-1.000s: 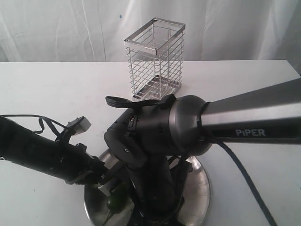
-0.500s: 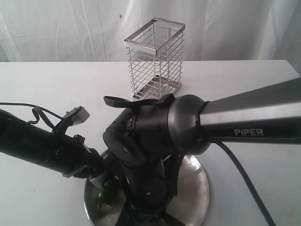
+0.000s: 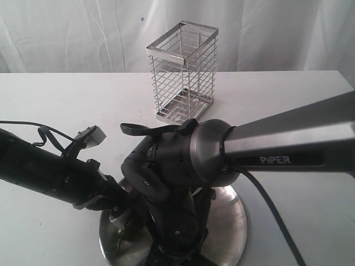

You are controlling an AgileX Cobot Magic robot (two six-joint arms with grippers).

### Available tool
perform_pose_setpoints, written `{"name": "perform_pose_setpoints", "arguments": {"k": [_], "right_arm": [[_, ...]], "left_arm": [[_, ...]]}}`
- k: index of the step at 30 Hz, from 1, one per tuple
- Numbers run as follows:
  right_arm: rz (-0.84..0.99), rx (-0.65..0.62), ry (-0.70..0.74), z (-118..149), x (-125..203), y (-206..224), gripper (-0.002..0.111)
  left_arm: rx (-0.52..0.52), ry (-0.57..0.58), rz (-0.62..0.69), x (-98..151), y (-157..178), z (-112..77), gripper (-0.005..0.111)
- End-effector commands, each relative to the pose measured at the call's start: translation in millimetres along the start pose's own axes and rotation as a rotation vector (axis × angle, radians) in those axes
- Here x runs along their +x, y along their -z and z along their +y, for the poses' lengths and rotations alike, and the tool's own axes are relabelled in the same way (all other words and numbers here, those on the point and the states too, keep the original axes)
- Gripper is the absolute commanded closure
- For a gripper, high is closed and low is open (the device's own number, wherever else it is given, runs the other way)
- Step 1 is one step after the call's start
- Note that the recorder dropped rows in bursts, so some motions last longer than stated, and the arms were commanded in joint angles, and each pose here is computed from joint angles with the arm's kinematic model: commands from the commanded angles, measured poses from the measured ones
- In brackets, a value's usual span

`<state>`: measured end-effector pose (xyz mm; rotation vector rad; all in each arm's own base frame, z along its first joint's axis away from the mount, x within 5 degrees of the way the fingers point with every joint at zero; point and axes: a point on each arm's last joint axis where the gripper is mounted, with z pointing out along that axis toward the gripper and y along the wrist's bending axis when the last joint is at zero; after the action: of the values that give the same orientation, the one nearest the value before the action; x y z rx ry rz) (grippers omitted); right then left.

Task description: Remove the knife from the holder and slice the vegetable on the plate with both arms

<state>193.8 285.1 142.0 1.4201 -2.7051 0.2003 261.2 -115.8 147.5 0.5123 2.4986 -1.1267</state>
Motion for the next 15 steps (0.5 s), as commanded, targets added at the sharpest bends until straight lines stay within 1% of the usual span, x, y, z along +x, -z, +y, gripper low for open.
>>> {"name": "perform_pose_setpoints", "arguments": {"k": [1,6,15], "right_arm": [[-0.002,0.002,0.016,-3.0,-0.2,1.1,0.108],[-0.003,0.002,0.020,-3.0,-0.4,1.1,0.108],[-0.003,0.002,0.020,-3.0,-0.4,1.1,0.108]], "left_arm": [[0.017,0.010,-0.012,-1.2,2.1,-2.2,0.091],[0.018,0.015,-0.017,-1.7,2.1,-2.3,0.091],[-0.032,0.021,-0.038,-3.6,2.2,2.3,0.091]]}}
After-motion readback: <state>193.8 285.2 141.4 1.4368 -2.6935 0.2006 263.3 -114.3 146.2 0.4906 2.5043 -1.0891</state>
